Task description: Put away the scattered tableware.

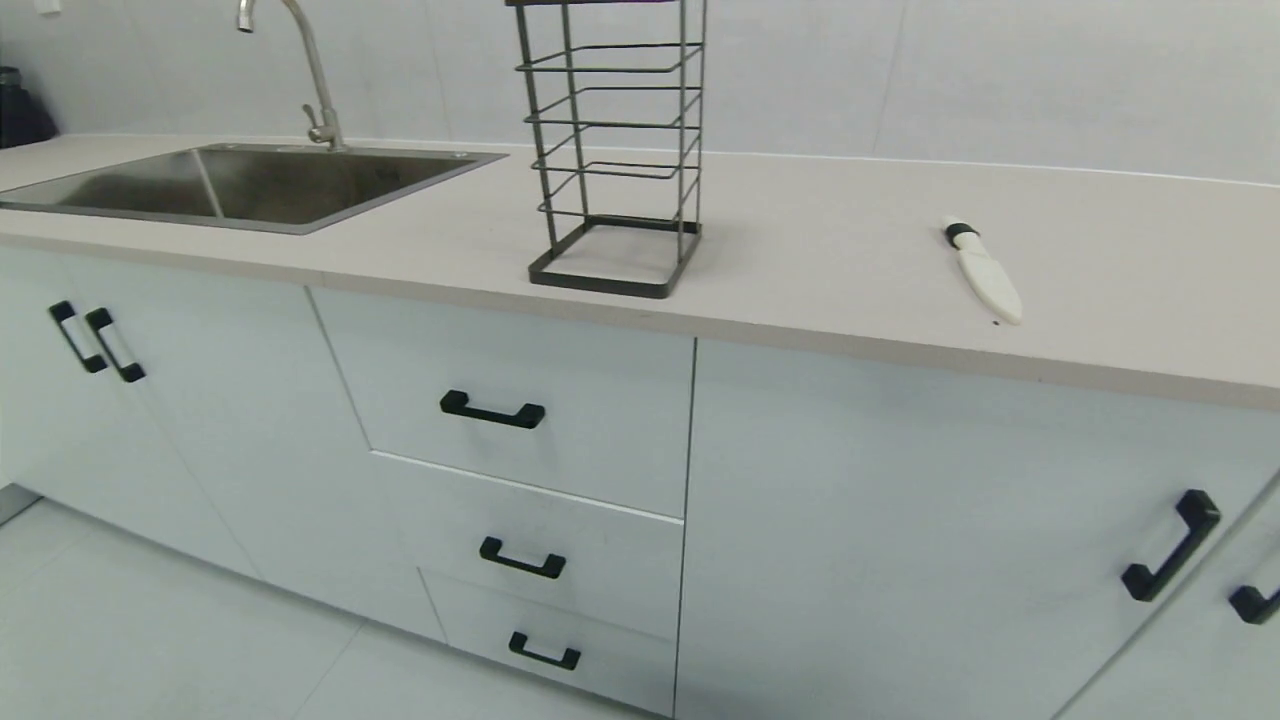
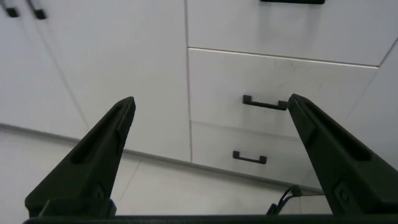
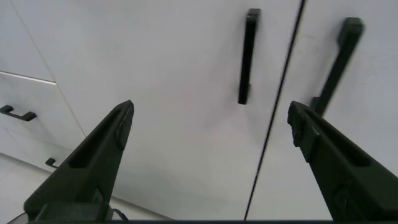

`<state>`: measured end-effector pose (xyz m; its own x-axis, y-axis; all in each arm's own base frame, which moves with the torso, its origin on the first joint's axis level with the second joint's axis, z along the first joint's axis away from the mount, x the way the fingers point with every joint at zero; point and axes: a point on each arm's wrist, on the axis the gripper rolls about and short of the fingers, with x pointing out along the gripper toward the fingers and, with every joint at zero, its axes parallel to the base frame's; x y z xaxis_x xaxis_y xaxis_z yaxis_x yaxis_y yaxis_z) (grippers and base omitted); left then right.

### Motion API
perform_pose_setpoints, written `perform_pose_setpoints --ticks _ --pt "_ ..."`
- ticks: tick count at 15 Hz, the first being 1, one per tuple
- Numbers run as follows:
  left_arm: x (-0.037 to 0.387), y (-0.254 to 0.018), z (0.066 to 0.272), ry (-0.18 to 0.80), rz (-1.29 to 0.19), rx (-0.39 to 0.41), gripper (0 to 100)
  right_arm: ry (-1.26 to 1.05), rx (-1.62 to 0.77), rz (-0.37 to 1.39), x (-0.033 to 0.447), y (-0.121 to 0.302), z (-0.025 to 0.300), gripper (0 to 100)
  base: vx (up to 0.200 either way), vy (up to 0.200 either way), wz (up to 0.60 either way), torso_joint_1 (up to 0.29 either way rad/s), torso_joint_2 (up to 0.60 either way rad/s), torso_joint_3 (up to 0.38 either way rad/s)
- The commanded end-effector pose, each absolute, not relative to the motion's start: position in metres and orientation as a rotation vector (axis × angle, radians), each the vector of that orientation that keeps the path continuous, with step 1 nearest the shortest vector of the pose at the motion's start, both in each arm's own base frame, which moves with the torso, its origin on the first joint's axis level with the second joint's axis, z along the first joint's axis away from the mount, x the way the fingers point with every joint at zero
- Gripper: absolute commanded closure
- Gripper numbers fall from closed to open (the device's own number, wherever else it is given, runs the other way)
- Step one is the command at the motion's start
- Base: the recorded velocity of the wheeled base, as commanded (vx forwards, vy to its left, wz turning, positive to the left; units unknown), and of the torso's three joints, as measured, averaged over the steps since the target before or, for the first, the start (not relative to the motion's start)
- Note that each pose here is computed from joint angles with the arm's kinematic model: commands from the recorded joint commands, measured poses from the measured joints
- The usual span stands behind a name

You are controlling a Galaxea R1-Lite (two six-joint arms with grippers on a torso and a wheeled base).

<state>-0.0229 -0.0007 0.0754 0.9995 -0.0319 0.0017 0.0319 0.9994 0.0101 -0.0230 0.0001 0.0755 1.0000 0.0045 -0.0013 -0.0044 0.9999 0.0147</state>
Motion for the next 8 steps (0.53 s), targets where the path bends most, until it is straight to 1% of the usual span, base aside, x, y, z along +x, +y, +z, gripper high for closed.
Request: perform_pose_setpoints --ticks 1,3,6,8 --pt "-0.0228 -0.0007 0.0755 0.000 -0.028 0.009 0 0.003 0.014 0.005 -0.0229 0.0001 0.0754 0 0.000 0.000 0.00 0.000 0.00 0.000" --pt "-0.0228 -0.0007 0.0753 0.001 -0.029 0.008 0 0.003 0.014 0.005 -0.0229 0.0001 0.0754 0 0.000 0.000 0.00 0.000 0.00 0.000" --pt "-0.0228 -0.0006 0.0755 0.000 -0.028 0.005 0 0.003 0.014 0.005 -0.0229 0.0001 0.0754 0 0.000 0.000 -0.60 0.002 0.00 0.004" --pt "-0.0228 -0.0006 0.0755 0.000 -0.026 0.003 0 0.003 0.014 0.006 -0.0229 0.0001 0.0754 0 0.000 0.000 0.00 0.000 0.00 0.000"
